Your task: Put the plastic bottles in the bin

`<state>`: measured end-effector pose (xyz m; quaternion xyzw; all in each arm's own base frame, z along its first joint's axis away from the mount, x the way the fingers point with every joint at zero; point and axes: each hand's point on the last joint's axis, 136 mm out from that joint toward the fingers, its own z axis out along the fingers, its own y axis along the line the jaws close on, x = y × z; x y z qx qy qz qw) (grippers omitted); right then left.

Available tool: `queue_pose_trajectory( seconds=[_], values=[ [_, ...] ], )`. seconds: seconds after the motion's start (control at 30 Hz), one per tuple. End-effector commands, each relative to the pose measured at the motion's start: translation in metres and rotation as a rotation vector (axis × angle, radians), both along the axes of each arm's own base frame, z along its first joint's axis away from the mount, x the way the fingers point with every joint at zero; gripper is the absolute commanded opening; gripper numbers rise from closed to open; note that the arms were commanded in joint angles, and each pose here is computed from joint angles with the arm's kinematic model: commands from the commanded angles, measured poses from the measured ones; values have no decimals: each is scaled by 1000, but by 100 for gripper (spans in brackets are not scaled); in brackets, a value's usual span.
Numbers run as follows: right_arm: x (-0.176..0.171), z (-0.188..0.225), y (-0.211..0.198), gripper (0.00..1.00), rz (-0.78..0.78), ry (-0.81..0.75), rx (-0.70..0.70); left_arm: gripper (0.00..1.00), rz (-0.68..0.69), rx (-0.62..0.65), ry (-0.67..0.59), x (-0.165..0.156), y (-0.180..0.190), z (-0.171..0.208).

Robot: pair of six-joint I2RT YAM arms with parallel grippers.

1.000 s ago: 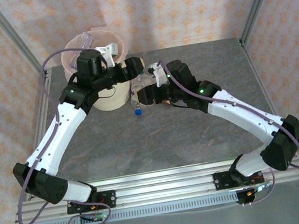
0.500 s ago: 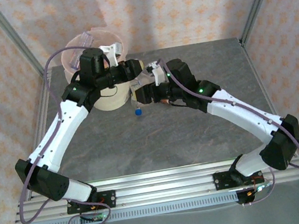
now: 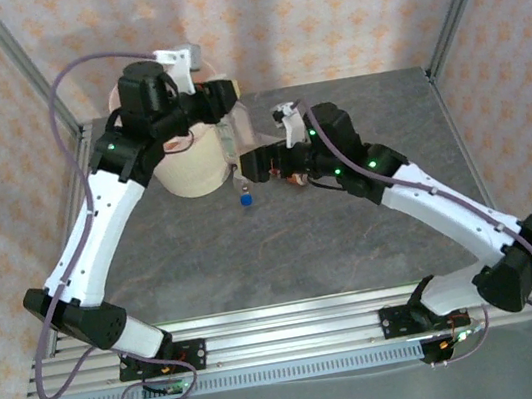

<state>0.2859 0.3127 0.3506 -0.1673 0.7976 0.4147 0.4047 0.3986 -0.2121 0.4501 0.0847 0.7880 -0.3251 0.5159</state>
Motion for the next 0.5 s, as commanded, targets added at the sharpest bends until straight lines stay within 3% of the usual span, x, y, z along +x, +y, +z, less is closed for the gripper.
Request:
queue_pose_trajectory(
  seconds=[0.0,0.2,0.47],
  values=[
    [-2,24,-23,99,-105,-47,27,6,93,119,-142,9,34,36],
    [3,15,-42,99,-205,-29,-8,4,233,244,-249,41,82,65],
    [11,1,-57,99,-304,-11,-62,4,359,456,-257,86,118,50]
  ],
)
